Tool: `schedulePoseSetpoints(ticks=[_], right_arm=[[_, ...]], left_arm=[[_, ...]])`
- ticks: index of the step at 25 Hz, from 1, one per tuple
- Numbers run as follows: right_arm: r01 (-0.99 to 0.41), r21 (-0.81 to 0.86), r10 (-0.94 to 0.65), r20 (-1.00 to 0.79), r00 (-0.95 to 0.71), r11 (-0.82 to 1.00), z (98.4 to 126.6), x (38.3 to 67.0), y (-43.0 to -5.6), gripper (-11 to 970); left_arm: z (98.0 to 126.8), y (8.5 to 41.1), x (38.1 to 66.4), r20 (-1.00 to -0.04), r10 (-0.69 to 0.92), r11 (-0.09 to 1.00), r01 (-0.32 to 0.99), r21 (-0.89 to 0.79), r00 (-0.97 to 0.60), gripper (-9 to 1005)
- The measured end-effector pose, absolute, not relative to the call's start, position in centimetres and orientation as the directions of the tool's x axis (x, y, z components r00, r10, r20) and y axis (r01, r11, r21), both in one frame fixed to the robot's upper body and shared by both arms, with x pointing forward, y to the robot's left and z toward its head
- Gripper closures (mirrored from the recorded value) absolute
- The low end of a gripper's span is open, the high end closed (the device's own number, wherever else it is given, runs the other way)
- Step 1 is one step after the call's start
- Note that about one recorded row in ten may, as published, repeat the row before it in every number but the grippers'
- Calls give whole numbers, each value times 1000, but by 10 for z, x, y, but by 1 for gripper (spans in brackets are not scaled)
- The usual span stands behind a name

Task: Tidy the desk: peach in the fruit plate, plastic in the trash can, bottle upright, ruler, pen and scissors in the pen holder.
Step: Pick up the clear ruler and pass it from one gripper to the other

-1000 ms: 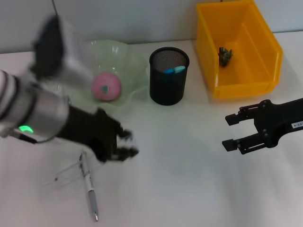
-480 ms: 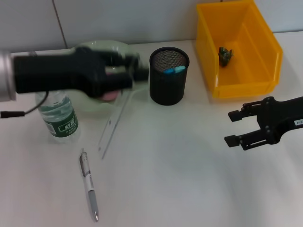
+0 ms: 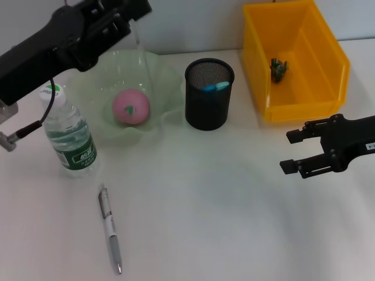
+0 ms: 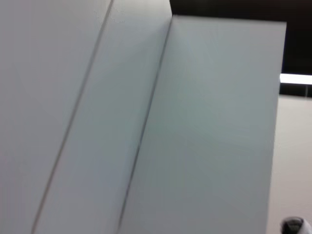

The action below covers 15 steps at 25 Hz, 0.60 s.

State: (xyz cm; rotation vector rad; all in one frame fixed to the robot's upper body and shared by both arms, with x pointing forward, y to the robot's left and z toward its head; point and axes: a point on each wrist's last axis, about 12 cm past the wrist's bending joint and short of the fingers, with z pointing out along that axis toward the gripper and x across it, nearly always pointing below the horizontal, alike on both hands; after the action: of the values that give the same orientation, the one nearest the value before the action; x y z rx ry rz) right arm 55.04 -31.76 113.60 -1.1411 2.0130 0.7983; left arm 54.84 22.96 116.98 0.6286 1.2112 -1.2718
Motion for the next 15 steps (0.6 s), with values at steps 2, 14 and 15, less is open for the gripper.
schedulePoseSetpoints(ticks=[2, 14, 15], right_arm=[[-886, 177, -469, -795, -385, 428, 1136, 551, -318, 232], [-889, 141, -460, -814, -355, 436, 1129, 553, -309, 237], [-891, 134, -456, -820, -346, 434, 1128, 552, -307, 238]], left_arm=[[1160, 227, 546, -899, -428, 283, 932, -227, -89, 600], [1123, 204, 527, -830, -527, 504, 854, -129, 185, 601], [1122, 204, 526, -824, -531, 519, 845, -130, 199, 601]])
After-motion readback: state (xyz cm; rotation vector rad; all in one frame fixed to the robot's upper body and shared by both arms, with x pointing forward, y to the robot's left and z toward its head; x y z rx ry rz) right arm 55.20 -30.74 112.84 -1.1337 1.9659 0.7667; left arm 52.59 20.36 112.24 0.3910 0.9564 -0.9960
